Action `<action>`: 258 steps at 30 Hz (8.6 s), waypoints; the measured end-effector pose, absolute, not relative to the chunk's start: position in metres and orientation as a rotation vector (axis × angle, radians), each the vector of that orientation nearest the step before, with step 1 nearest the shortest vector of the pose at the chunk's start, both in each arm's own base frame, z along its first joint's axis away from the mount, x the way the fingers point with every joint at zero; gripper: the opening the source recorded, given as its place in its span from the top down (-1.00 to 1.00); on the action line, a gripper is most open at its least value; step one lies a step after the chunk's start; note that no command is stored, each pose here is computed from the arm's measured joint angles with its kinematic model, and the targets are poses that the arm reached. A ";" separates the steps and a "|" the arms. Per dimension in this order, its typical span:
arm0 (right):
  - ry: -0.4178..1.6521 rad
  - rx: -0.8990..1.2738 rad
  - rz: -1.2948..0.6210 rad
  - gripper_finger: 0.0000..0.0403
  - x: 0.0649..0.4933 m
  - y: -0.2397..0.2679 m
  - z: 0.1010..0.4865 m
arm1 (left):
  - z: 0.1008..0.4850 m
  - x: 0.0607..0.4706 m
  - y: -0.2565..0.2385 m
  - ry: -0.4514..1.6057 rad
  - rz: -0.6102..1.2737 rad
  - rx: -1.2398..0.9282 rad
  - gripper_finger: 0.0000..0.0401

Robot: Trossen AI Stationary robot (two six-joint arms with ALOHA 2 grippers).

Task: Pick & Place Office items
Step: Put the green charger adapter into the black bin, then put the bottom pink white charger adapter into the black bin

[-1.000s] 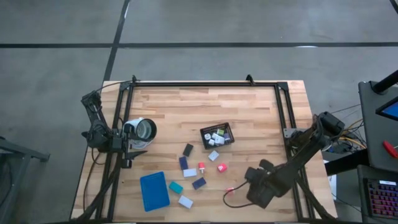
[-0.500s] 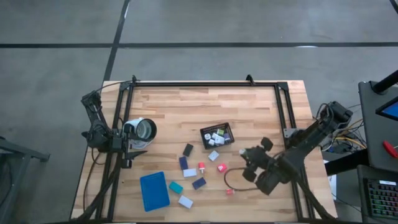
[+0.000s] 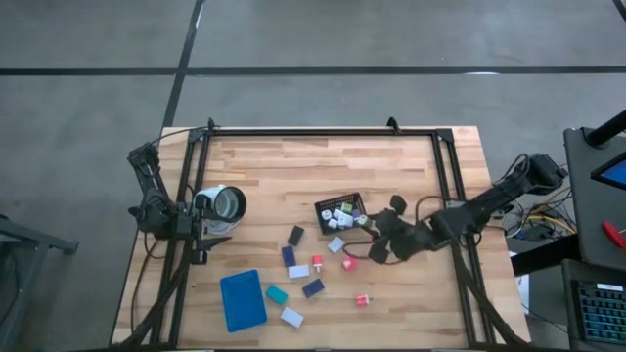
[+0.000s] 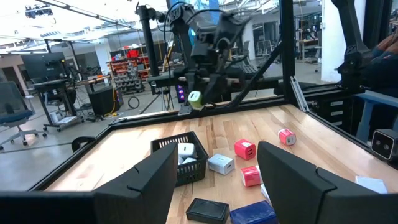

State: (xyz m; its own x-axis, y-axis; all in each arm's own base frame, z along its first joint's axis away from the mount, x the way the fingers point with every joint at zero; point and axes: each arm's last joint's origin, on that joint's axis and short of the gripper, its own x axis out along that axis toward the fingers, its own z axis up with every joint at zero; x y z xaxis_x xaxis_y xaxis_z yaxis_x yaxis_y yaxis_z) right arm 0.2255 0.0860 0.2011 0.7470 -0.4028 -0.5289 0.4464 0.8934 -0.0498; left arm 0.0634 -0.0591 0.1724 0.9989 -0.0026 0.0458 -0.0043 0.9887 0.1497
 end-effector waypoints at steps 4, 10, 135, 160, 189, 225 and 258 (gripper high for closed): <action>0.524 0.087 -0.428 0.28 0.233 0.067 0.193 | 0.172 0.063 -0.059 -0.046 0.000 0.150 -0.12; 0.508 0.115 -0.408 0.28 0.241 0.042 0.185 | 0.172 0.063 -0.059 -0.046 0.001 0.150 -0.12; 0.856 0.429 -0.178 -0.10 0.229 0.195 0.163 | 0.172 0.063 -0.059 -0.046 0.001 0.151 -0.12; 1.104 -0.030 -0.100 -0.10 0.260 0.249 0.159 | 0.172 0.063 -0.059 -0.046 0.001 0.151 -0.12; 1.150 0.055 0.020 -0.10 0.278 0.232 0.147 | 0.172 0.063 -0.059 -0.046 0.001 0.151 -0.12; 1.122 0.068 0.023 0.31 0.275 0.228 0.135 | 0.172 0.063 -0.059 -0.046 0.000 0.151 -0.12; 0.981 -0.222 -0.214 0.28 0.310 0.123 0.194 | 0.172 0.063 -0.059 -0.046 0.001 0.151 -0.12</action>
State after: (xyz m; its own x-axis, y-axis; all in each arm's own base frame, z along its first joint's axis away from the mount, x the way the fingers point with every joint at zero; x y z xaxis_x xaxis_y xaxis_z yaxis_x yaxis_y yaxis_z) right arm 0.3103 0.1232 0.1940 0.5384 -0.2780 -0.7955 0.0787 0.9565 -0.2810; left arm 0.0634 -0.0591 0.1724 0.9990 -0.0028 0.0457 -0.0041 0.9887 0.1500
